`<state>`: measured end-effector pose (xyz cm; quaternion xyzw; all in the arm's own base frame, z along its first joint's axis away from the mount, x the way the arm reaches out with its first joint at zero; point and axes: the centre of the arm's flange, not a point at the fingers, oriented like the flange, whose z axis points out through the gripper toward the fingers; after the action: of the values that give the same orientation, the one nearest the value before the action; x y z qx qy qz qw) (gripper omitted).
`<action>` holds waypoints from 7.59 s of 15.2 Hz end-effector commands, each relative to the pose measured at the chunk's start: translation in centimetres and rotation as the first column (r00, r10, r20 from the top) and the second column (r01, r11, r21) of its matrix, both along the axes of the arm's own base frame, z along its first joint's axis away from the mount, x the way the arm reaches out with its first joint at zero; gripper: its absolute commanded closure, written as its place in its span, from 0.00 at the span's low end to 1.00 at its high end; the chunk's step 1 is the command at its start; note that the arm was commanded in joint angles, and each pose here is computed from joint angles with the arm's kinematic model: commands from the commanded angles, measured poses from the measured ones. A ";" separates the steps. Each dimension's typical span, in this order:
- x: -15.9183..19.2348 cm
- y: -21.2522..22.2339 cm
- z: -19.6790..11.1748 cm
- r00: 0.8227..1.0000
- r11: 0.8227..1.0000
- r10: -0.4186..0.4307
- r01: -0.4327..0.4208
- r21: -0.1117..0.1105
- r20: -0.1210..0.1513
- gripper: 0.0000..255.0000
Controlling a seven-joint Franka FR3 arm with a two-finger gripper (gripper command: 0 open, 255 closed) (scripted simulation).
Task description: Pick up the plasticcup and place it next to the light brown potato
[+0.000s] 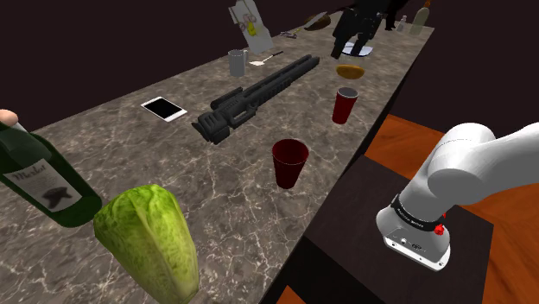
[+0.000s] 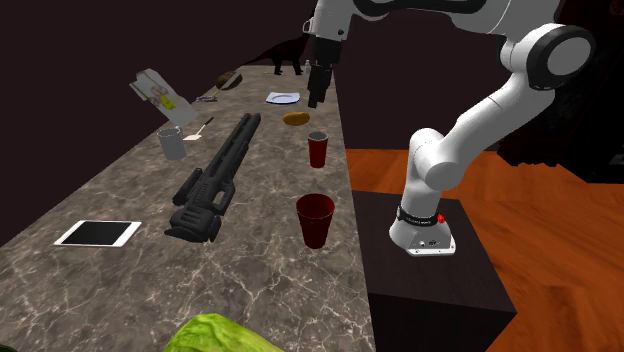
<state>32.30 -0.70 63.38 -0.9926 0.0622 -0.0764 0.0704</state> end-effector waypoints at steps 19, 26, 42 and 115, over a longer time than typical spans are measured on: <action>-2.2 17.7 -14.4 0.992 0.997 -0.057 0.063 0.047 -0.117 0.00; -2.2 19.2 -17.8 0.991 0.997 -0.060 0.066 0.050 -0.124 0.00; -2.1 19.5 -19.1 0.991 0.997 -0.060 0.066 0.050 -0.124 1.00; 10.8 -22.1 0.0 0.991 0.997 -0.060 0.066 0.050 -0.124 1.00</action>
<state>42.62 -21.47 63.49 -0.9906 0.1005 -0.0156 0.0913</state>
